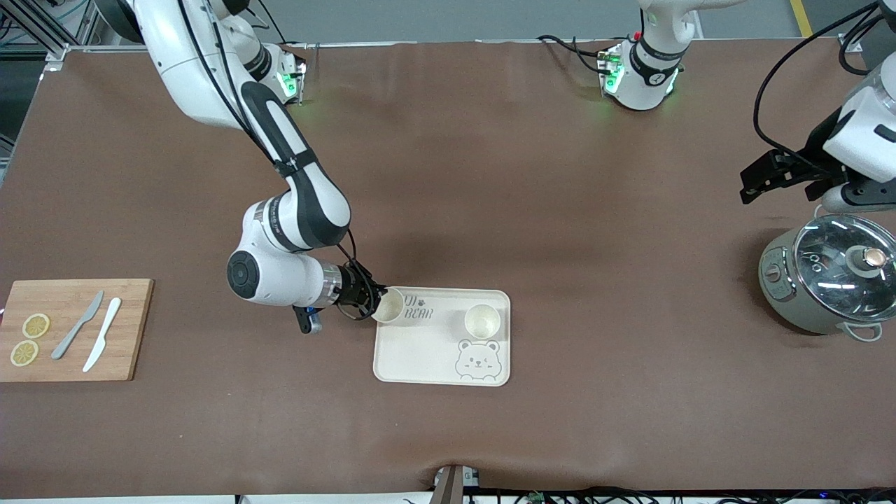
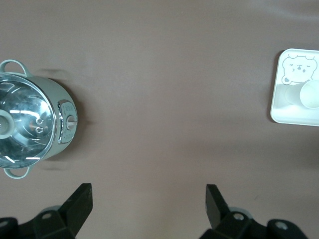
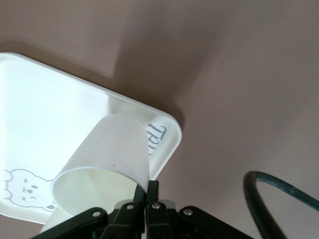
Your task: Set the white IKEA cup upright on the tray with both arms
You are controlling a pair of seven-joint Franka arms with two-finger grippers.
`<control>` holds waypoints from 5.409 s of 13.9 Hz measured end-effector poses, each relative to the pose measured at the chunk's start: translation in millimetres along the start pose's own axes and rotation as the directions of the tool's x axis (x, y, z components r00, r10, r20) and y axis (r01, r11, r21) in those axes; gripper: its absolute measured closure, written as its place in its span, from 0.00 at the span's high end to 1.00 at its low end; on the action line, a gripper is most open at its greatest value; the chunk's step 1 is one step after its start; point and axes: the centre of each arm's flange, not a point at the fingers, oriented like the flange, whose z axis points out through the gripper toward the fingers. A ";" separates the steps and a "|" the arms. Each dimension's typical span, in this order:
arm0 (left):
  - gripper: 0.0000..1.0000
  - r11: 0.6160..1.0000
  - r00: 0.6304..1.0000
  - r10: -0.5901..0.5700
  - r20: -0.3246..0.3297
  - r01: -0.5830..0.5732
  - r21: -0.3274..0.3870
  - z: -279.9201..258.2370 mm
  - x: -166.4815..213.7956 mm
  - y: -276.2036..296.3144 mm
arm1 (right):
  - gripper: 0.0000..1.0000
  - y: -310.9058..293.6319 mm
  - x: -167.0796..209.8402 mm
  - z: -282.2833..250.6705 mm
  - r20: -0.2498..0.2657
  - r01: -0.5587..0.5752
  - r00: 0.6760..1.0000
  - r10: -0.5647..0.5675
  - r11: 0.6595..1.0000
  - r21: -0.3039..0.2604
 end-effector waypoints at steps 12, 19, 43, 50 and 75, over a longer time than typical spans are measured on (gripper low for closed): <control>1.00 0.998 0.998 0.061 -0.028 -0.061 0.001 8.4 -0.9 -3.8 | 0.89 -14.6 -12.2 1.7 -0.131 0.049 0.990 -0.046 0.999 0.022; 1.00 0.999 0.999 0.049 -0.018 -0.049 0.008 -10.6 -12.4 -12.8 | 1.00 -33.7 -16.0 -49.7 -0.264 0.163 0.951 -0.159 0.987 -0.010; 1.00 0.998 0.998 0.056 -0.021 -0.056 0.010 -16.7 -17.5 -9.1 | 1.00 97.2 136.0 -401.7 -0.188 0.751 0.563 -0.805 0.593 -0.291; 1.00 0.998 0.997 0.068 -0.024 -0.068 0.010 -18.7 -19.3 -2.8 | 1.00 164.7 101.0 -485.8 -0.165 0.801 0.426 -0.890 0.455 -0.389; 1.00 0.995 0.994 0.095 -0.049 -0.095 0.008 -25.9 -20.3 12.6 | 1.00 192.9 63.1 -479.5 -0.108 0.842 0.277 -0.955 0.296 -0.452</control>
